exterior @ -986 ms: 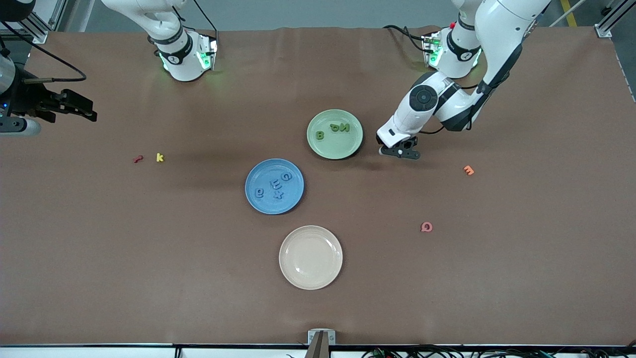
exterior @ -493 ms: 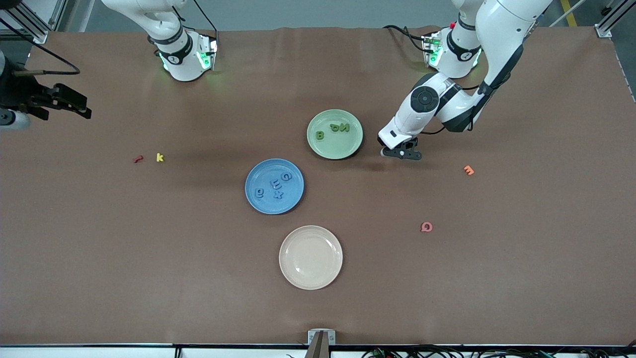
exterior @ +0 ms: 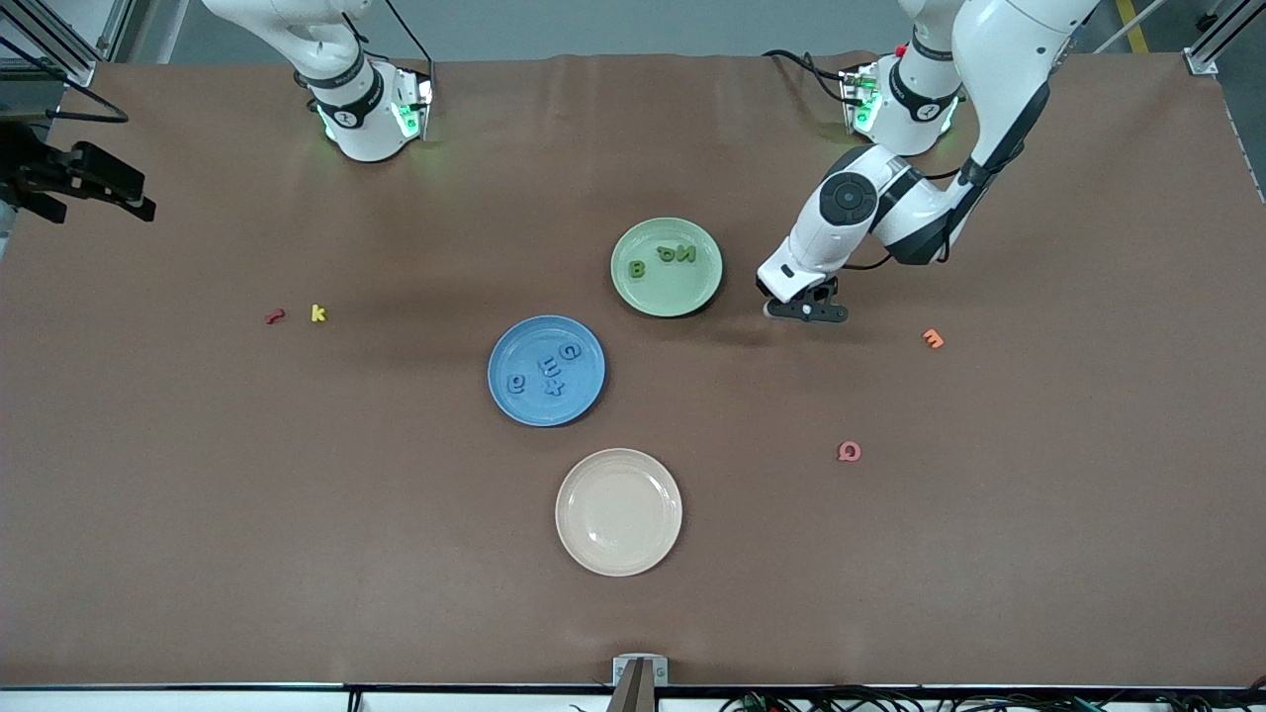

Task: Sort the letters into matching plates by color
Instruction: 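Grasp the green n with the left gripper, then lower the green n onto the green plate and open the left gripper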

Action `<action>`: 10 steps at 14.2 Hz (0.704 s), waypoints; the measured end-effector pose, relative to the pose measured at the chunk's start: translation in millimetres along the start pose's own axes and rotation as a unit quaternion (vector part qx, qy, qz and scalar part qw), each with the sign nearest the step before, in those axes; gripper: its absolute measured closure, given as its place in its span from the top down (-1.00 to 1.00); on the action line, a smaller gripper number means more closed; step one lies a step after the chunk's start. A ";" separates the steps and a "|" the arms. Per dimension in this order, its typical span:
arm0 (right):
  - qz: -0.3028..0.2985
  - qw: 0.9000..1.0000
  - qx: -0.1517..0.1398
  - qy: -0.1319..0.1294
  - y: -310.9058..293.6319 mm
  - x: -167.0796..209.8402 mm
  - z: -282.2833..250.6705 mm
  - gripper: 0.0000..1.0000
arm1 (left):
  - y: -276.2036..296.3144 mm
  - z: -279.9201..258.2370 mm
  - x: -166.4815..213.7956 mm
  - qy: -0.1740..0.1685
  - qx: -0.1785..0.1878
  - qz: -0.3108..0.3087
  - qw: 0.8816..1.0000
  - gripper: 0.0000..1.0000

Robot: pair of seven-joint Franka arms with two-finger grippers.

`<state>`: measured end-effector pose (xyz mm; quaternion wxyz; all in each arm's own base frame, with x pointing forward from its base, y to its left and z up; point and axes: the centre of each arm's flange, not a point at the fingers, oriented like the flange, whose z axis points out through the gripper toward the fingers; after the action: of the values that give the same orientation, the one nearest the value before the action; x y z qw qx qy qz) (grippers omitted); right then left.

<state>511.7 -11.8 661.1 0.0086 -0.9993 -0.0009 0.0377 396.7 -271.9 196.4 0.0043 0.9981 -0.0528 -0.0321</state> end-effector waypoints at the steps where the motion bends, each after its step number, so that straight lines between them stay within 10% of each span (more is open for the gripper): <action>1: 0.000 1.000 0.000 0.001 0.3 -0.2 -1.9 1.00 | 8.0 -8.1 -1.2 0.000 0.004 -0.006 1.000 -0.47; 10: -0.002 1.000 0.001 -0.030 -1.2 2.9 11.2 1.00 | 135.0 -80.1 -11.0 -0.023 -0.029 -0.049 0.998 -0.47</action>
<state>513.7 -10.4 649.7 0.0092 -0.9977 -0.0029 0.0674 376.7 -404.6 278.7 0.0307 0.9979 -0.0029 -0.0565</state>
